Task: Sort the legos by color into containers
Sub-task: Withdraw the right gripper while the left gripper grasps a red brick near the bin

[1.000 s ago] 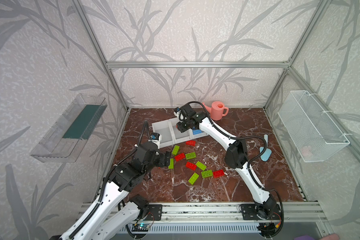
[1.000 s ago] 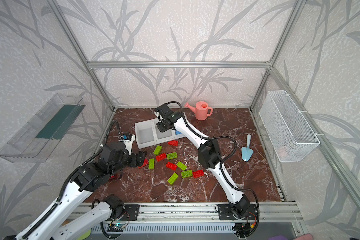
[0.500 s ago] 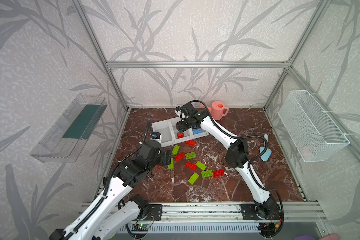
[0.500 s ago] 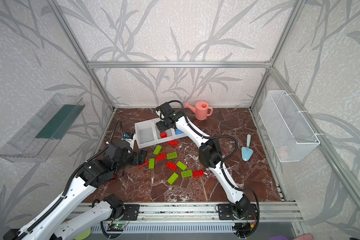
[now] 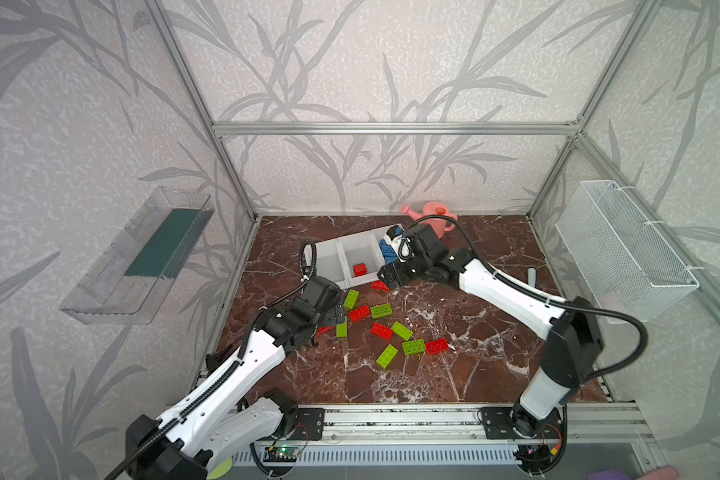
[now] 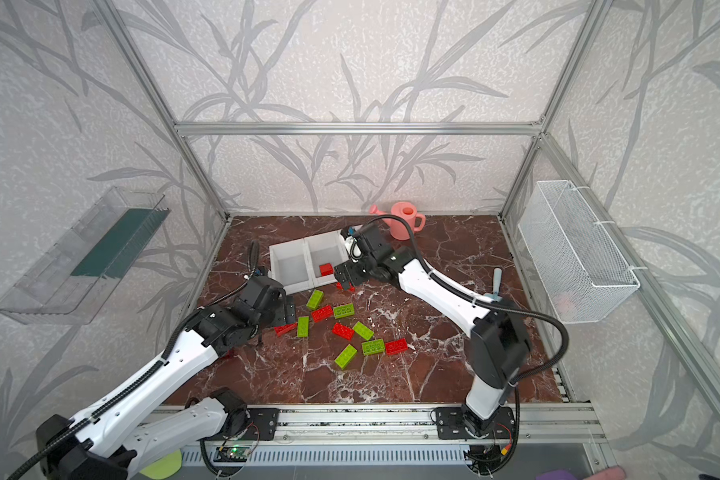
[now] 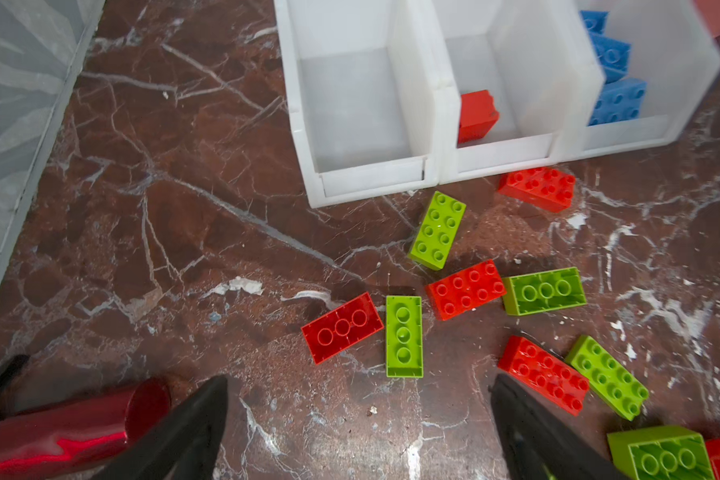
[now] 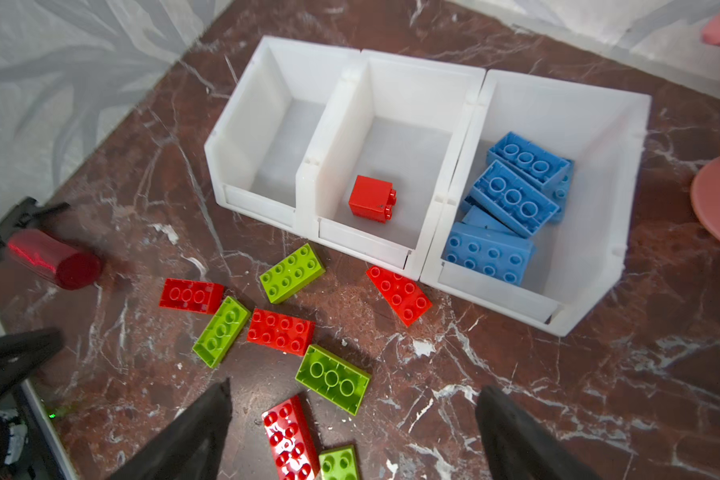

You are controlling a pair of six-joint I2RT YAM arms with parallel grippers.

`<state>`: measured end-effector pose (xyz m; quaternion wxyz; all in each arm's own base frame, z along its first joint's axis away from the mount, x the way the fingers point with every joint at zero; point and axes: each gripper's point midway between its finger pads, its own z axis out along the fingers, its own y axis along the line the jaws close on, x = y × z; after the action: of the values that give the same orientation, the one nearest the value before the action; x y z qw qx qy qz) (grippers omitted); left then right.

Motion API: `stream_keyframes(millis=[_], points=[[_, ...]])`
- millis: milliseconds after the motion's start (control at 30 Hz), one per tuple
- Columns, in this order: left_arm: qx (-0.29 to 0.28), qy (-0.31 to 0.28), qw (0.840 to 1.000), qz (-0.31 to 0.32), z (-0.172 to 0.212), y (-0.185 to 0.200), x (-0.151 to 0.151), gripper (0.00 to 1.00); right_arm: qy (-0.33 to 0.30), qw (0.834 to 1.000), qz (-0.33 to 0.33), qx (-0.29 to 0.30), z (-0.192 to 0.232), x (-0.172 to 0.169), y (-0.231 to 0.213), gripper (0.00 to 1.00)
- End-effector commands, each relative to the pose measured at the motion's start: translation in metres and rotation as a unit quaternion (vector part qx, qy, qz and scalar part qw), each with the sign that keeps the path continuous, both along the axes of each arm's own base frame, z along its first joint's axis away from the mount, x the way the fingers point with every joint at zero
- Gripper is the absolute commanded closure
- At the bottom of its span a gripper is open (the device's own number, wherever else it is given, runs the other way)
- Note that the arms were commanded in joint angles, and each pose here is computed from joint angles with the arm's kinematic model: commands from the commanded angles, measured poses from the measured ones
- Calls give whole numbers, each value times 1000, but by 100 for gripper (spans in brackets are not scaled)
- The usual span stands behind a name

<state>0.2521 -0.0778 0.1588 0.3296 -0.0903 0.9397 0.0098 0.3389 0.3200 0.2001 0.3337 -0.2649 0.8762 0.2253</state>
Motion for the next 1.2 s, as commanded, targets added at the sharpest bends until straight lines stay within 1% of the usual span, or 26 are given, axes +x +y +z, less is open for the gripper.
stream_keyframes(millis=[0,233,400,667,933,1167], points=[[3,4,995,96,-18,17,3,2,-12,998,-26,52,0,-11,-7,6],[-4,6,982,189,-47,26,10,2,13,997,-43,57,-43,-62,-38,6],[-11,16,974,226,-68,24,16,4,21,997,-50,53,-66,-80,-53,6],[-5,49,972,229,-99,14,27,4,16,998,-50,37,-88,-85,-63,6],[4,70,970,233,-121,14,27,4,42,998,-42,29,-108,-86,-57,6],[2,85,966,242,-137,13,23,7,47,998,-43,25,-114,-85,-56,7]])
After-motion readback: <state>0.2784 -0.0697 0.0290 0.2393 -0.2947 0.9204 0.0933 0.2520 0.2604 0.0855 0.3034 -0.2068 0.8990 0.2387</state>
